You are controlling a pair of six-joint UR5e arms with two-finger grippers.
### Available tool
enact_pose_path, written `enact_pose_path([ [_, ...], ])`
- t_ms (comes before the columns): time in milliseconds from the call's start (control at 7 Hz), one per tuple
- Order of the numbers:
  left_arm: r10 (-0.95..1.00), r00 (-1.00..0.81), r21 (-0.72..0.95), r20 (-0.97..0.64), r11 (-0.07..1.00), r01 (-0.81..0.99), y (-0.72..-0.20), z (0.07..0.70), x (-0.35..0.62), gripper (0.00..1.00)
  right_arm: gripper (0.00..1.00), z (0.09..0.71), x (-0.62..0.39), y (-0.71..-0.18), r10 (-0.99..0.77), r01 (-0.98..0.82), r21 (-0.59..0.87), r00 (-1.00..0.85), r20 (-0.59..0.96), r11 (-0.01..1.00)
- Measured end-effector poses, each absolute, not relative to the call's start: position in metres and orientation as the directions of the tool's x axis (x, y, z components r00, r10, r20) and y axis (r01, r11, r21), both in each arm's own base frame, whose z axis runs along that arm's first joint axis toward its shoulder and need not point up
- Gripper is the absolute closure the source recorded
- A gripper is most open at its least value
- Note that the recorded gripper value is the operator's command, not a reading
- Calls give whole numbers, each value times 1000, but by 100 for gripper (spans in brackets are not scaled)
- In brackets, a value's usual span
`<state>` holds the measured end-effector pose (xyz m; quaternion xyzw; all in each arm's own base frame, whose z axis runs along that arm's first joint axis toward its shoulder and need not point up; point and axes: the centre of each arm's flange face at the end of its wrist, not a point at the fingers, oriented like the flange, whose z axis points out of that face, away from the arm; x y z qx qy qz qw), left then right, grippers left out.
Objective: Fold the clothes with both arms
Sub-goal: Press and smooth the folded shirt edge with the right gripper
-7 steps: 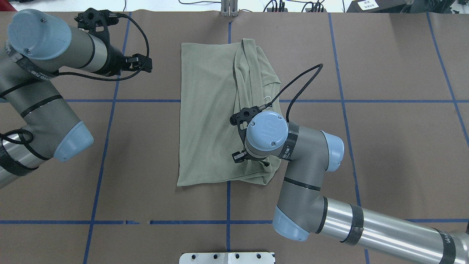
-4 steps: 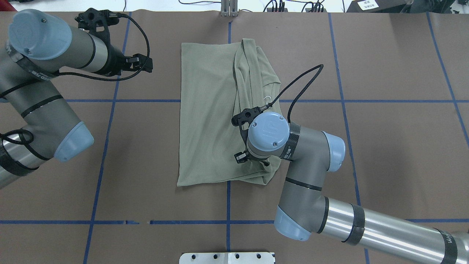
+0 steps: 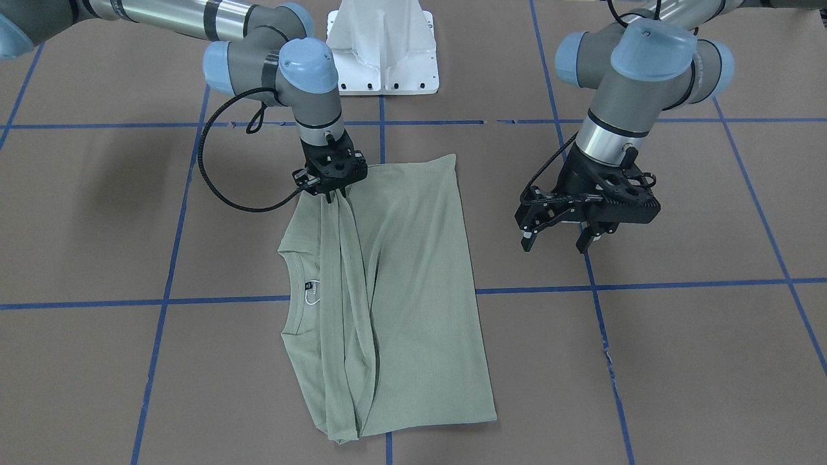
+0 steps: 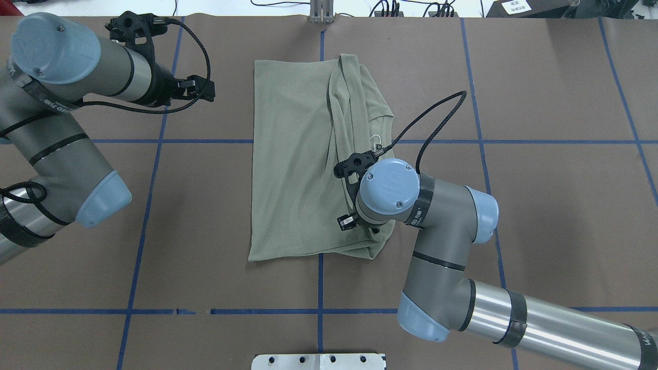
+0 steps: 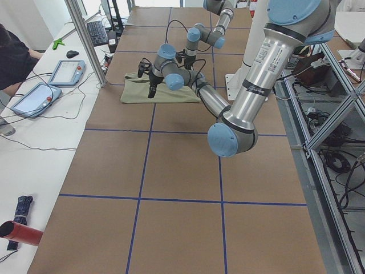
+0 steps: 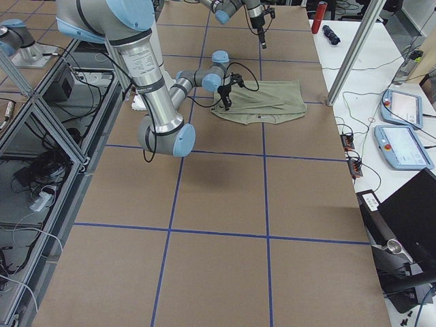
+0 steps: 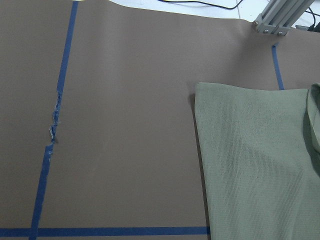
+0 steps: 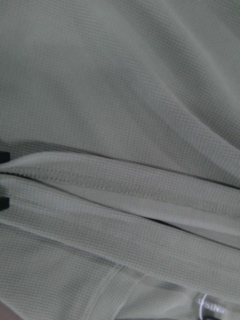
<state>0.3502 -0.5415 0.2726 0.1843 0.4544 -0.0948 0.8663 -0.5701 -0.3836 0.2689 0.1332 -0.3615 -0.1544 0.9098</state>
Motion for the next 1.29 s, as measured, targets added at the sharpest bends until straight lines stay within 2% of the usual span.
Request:
enact_pose_path([
  [714,-1,568,229,-823,915,332,-542,273,353,1,100,273,-548,-378,-363,175,343,694,622,923],
  [857,0,568,229,-823,915,333,-543,273,353,1,74,279,-524,-368,-356,180,330,703,615,927],
  [1000,0,567,229,-824,915,333,-543,272,354,1,1,284,-503,-358,-342,183,310,719,604,933],
  [1286,1,566,230,-824,914,333,-543,272,354,1,0,299,-490,-349,-293,166,261,755,586,951],
])
